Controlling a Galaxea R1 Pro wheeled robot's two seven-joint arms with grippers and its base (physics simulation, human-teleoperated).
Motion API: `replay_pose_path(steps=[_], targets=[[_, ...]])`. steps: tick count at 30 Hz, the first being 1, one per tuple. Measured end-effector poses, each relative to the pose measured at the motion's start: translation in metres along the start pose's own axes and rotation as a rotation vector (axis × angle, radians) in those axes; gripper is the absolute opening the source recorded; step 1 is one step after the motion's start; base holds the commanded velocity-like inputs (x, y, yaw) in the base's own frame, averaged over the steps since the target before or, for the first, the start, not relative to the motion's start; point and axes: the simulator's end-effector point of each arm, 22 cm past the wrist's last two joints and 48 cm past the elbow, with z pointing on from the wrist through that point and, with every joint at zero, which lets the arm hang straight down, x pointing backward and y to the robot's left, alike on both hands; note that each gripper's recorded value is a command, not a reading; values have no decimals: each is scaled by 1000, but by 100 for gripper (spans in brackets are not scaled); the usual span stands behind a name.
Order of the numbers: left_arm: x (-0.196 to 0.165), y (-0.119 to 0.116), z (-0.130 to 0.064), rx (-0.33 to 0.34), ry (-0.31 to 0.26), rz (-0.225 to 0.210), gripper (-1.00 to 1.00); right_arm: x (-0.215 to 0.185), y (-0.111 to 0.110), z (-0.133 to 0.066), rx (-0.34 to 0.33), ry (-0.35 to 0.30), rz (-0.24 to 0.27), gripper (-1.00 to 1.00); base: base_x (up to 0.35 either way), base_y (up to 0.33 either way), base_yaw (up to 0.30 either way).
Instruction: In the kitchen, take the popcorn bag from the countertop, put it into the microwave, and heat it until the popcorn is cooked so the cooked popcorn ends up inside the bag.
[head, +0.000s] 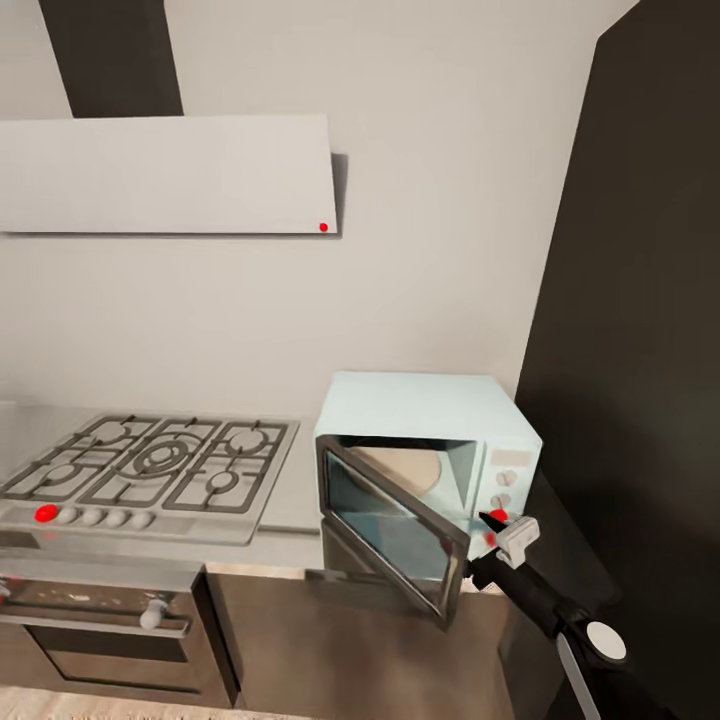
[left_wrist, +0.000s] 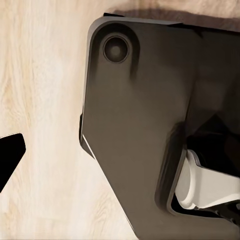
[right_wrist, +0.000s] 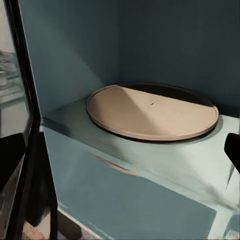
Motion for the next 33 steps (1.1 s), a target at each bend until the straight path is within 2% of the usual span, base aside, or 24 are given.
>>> replay_pose_path(steps=[13, 33], targets=[[1, -1, 0, 0, 3, -1, 100, 0, 0, 0, 1, 0, 1, 100, -99, -107, 255], [0, -1, 0, 0, -1, -1, 100, 4, 0, -1, 1, 7, 5, 100, -3, -98, 255]])
